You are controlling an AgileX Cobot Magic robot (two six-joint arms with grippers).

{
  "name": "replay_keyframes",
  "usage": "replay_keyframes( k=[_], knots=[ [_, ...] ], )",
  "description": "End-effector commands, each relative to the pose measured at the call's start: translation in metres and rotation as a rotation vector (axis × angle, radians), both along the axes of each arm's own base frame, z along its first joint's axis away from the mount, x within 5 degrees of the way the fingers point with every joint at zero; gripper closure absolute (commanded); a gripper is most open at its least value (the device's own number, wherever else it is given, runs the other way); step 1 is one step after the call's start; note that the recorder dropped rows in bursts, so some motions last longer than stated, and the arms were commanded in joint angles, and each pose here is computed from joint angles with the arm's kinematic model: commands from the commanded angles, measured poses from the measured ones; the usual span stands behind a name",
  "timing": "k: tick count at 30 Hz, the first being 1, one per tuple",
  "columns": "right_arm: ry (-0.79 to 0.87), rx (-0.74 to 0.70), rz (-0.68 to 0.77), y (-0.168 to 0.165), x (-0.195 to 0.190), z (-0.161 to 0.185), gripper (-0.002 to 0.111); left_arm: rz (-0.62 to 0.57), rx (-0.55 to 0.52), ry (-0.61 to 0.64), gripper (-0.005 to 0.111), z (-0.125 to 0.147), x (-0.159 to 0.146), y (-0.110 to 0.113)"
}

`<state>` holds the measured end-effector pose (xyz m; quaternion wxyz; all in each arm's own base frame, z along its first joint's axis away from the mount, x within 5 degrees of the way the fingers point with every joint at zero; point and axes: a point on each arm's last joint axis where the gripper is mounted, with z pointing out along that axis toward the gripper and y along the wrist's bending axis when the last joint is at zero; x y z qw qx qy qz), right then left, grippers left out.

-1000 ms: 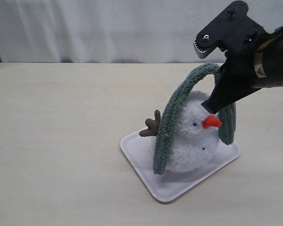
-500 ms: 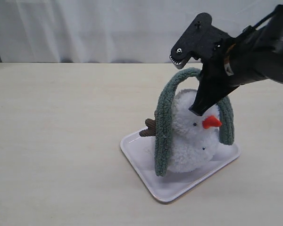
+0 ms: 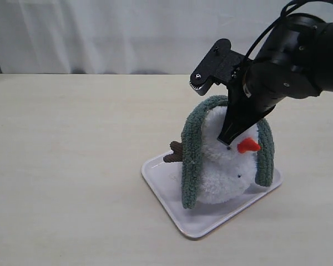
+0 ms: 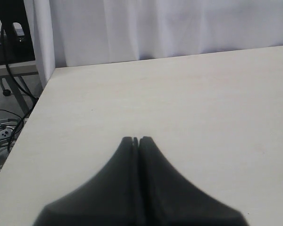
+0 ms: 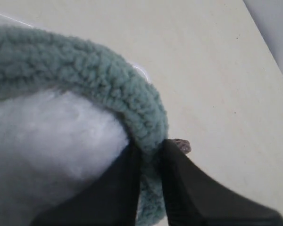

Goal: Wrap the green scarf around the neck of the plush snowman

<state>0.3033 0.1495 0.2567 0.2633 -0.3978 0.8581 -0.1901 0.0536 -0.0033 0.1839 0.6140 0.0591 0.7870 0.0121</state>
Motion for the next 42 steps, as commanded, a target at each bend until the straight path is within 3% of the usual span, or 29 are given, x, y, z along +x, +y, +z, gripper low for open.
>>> replay_keyframes(
  k=[1, 7, 11, 19, 23, 25, 27, 31, 34, 37, 42],
  knots=[
    [-0.009, 0.015, -0.018, -0.001, -0.001, 0.006, 0.076, 0.004, -0.005, -0.013, 0.107, 0.000, 0.000, 0.000],
    [-0.028, 0.013, -0.051, -0.011, -0.012, 0.025, 0.061, 0.004, -0.005, -0.013, 0.107, 0.000, 0.000, 0.000],
    [-0.016, 0.058, -0.090, -0.015, -0.022, 0.036, 0.061, 0.004, -0.005, -0.013, 0.107, 0.000, 0.000, 0.000],
    [0.010, 0.346, -0.121, -0.014, -0.051, 0.072, 0.061, 0.004, -0.005, -0.013, 0.107, 0.000, 0.000, 0.000],
    [0.159, 0.509, 0.002, 0.002, -0.074, 0.083, 0.061, 0.004, -0.005, -0.013, 0.107, 0.000, 0.000, 0.000],
    [0.323, 0.537, 0.129, 0.026, -0.098, 0.078, 0.062, 0.004, -0.005, -0.013, 0.107, 0.000, 0.000, 0.000],
    [0.423, 0.432, 0.207, 0.045, -0.119, 0.060, 0.069, 0.004, -0.005, -0.013, 0.107, 0.000, 0.000, 0.000],
    [0.502, 0.292, 0.246, 0.071, -0.132, 0.010, 0.104, 0.004, -0.007, -0.012, 0.107, 0.000, 0.000, 0.000],
    [0.547, 0.235, 0.195, 0.072, -0.130, -0.016, 0.104, 0.004, -0.007, -0.012, 0.107, 0.000, 0.000, 0.000],
    [0.463, 0.294, 0.109, 0.059, -0.134, -0.048, 0.104, 0.004, -0.007, -0.012, 0.107, 0.000, 0.000, 0.000],
    [0.437, 0.197, -0.018, 0.040, -0.136, -0.077, 0.104, 0.004, -0.007, -0.012, 0.107, 0.000, 0.000, 0.000]
  ],
)
